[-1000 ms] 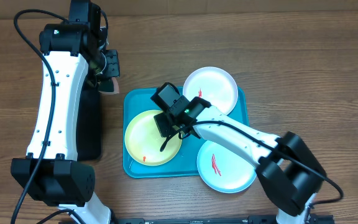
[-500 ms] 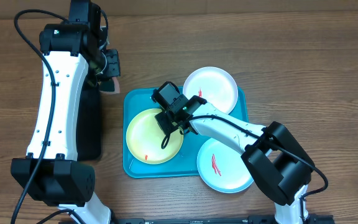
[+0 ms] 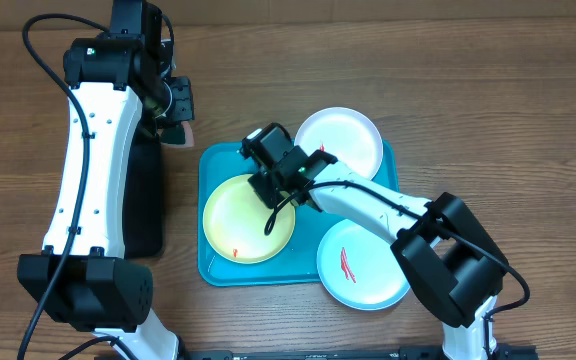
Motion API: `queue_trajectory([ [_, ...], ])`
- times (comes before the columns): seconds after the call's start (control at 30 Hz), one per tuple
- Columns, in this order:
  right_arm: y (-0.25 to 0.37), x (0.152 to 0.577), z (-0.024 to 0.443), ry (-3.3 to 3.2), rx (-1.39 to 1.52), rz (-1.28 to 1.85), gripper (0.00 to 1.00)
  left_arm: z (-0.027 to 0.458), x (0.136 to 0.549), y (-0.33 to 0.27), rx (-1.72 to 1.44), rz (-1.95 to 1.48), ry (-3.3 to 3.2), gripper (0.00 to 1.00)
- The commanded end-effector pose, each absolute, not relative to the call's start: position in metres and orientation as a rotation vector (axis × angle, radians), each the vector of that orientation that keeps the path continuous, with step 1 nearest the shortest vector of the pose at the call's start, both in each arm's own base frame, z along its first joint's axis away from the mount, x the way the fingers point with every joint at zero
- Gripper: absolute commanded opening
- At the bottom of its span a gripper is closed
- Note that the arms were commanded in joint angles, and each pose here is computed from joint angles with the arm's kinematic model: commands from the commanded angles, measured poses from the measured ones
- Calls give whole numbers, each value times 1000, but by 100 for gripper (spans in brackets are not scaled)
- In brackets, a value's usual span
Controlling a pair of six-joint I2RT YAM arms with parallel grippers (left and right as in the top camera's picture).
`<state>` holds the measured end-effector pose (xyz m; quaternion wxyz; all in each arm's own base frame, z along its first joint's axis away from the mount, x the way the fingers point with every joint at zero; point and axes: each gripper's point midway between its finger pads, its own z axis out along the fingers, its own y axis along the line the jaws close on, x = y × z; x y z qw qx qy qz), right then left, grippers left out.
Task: Clean dirty plates on tray and stack at the side
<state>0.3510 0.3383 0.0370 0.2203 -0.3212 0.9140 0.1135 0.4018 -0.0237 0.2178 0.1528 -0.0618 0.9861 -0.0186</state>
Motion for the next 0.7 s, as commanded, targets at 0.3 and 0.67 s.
queue_trajectory([
  [0.3,326,346,13,2724,-622,380,21,226,405,-26,-192,-79,2801,4],
  [0.67,295,320,0,2987,96,305,4,206,396,-33,-189,-130,2876,4],
])
